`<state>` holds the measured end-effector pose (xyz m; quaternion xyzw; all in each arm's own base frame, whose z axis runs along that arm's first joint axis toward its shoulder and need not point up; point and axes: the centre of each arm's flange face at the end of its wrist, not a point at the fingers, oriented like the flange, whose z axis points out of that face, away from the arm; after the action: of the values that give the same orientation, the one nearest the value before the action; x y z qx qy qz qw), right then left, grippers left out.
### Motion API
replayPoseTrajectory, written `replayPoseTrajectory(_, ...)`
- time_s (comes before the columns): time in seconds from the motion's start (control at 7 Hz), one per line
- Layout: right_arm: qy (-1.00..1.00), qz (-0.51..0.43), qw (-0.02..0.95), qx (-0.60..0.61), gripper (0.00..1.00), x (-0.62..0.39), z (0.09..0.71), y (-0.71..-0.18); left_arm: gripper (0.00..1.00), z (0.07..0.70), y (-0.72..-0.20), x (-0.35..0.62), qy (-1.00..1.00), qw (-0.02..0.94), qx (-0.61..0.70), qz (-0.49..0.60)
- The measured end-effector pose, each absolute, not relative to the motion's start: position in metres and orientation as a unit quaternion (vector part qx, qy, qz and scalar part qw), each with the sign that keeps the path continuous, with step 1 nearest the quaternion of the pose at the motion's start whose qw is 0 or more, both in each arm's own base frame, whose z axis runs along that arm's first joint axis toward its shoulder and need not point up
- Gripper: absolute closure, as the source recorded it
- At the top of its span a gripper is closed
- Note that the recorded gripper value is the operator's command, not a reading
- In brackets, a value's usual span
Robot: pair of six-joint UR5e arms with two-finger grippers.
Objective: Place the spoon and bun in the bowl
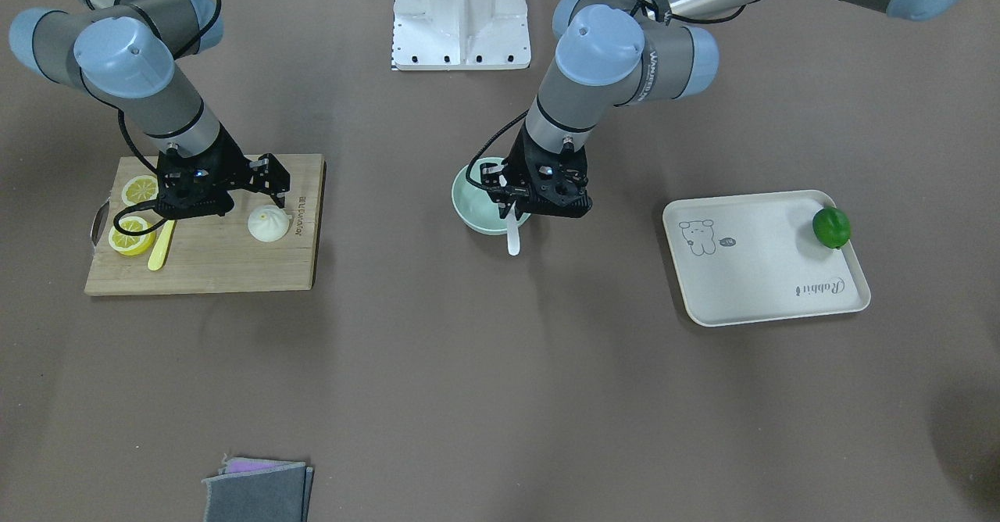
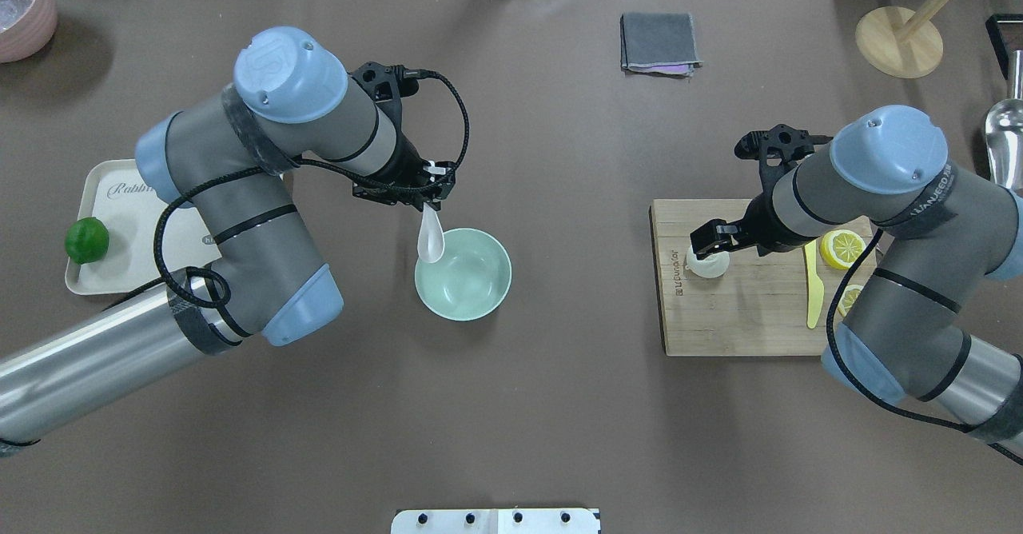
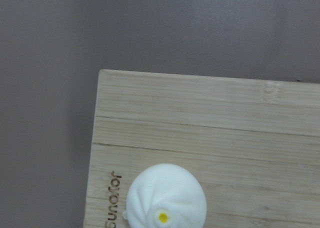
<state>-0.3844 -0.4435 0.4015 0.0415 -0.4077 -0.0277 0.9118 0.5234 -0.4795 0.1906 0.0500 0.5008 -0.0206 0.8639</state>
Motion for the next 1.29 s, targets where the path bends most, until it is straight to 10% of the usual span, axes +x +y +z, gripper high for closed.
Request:
replayPoseTrajectory(0.14,-0.406,-0.028,0.912,0.041,0.09,-0.389,0.402,-0.447,1.0,0.188,-0.476,0.534,0.499,0.865,0.055,-0.019)
replayPoseTrajectory(0.43,-0.401,-0.024,0.915,0.043,0.24,-0.4,0.403,-0.456,0.02,0.189,-0.473,0.545,0.494,0.867,0.059,-0.018)
replayPoseTrajectory(0.71,-0.397,-0.021,0.917,0.042,0.97,-0.406,0.405,-0.461,0.02,0.187,-0.473,0.545,0.492,0.868,0.067,-0.022)
replayPoseTrajectory(1.29,-0.402,-0.025,0.914,0.039,1.0,-0.405,0.401,-0.458,0.02,0.178,-0.473,0.536,0.497,0.864,0.08,-0.027)
